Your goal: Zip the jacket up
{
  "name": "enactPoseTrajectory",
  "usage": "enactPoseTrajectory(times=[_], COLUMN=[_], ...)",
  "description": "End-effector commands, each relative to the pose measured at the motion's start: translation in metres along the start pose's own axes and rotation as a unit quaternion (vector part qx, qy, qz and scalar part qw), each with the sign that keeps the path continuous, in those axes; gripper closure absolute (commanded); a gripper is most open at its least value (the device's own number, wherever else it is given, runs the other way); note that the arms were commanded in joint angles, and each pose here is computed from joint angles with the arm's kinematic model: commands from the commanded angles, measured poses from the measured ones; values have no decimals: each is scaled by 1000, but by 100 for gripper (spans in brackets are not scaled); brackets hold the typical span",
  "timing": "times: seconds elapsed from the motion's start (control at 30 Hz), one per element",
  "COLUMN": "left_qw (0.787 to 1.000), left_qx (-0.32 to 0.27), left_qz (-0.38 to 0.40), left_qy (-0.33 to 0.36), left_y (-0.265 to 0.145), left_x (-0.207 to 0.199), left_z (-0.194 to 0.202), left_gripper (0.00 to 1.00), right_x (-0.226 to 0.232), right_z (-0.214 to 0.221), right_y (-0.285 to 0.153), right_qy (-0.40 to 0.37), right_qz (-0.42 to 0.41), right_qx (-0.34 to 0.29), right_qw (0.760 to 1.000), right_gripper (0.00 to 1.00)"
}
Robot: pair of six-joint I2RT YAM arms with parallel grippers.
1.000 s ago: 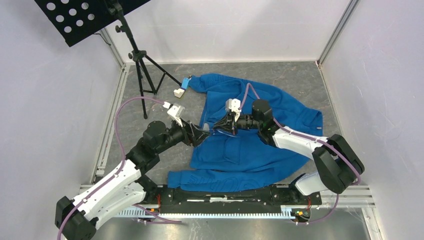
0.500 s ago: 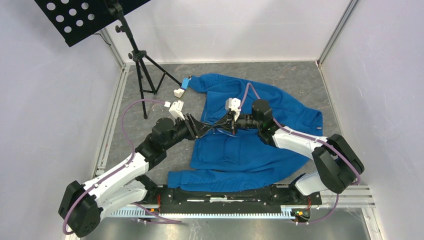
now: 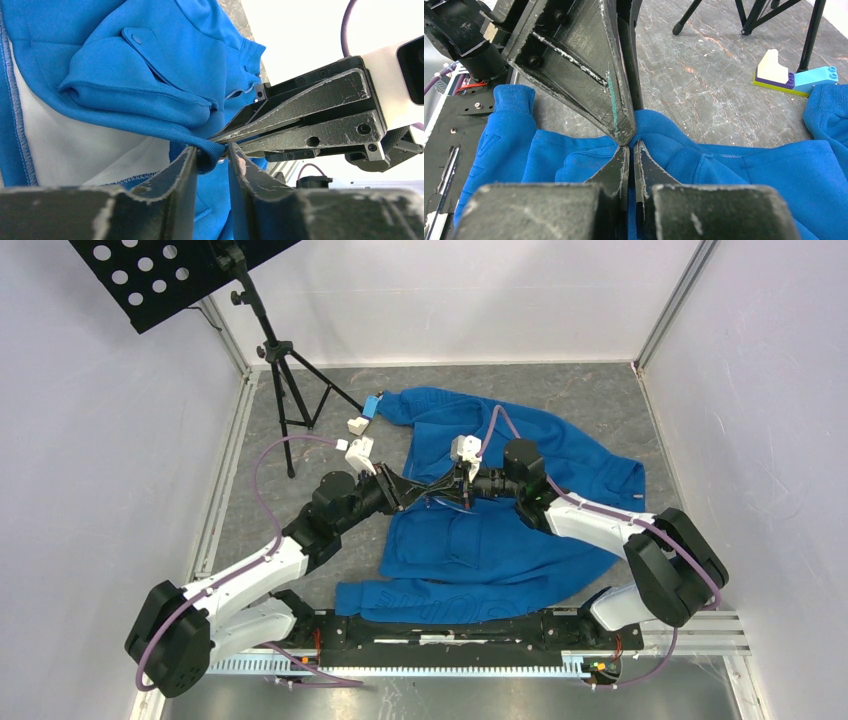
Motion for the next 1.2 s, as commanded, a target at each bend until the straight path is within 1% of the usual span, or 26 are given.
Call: enactPoseTrajectory(times=[0.0,0.03,0.13,0.17,0.2,0.23,0.27,0.3,0.33,0.4,0.43,0.53,0.63,0.73,0.83,0.93,1.0,1.1,1.17], left_qw=[1000,1000,1000,1000,1000,999,999,999,998,998,997,995,995,995,995,994,994,994,994], left_qx=[-19,-15,3,10,19,25,29,33,33,37,41,56,68,71,77,89,100,96,101], left_qz=[15,8,6,8,13,9,5,2,-2,-18,-28,-42,-44,-35,-31,-30,-14,12,23], left_qy=[-6,-1,5,9,14,21,28,35,44,52,59,67,62,56,51,48,46,42,38], left_y=[0,1,0,-1,-2,-4,-6,-8,-11,-15,-17,-21,-23,-23,-21,-19,-17,-13,-11], left_x=[-8,-7,-7,-8,-10,-10,-9,-9,-10,-8,-6,-4,-5,-9,-11,-10,-12,-14,-14], left_z=[-8,-8,-6,-5,-4,-4,-4,-4,-6,-9,-8,-8,-9,-10,-12,-15,-16,-20,-20], left_gripper=[71,77,88,94,98,98,98,98,98,98,98,98,98,98,98,98,98,98,98], right_x=[3,3,2,1,-2,-7,-9,-13,-19,-24,-26,-21,-4,11,24,41,52,69,71], right_z=[-24,-23,-24,-24,-24,-24,-24,-25,-24,-24,-26,-22,-12,-4,-1,-2,1,11,15], right_y=[1,1,1,0,0,-1,-2,-3,-7,-10,-10,-18,-36,-53,-58,-53,-47,-33,-22], right_qy=[-36,-33,-29,-27,-22,-14,-9,-2,11,50,67,154,207,230,228,221,224,246,265], right_qz=[-9,-9,3,11,27,49,62,82,117,153,163,201,227,252,262,240,217,151,121], right_qx=[-38,-39,-43,-45,-46,-45,-43,-39,-31,-12,-1,25,30,29,27,29,26,13,-5], right_qw=[999,999,999,999,998,998,997,996,993,987,984,967,951,940,937,945,950,957,956], right_gripper=[100,100,99,94,78,67,64,57,43,25,22,21,18,18,18,19,19,18,19])
Point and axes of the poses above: each gripper's point midway between its finger pads, its own y axis out along the fingers, its own x axis along the line the jaws close on, z = x × y, the point moved 6 cm from there along -y, back along the fingers, and after that the axes turned 7 degrees about y, right-handed, at the moved point
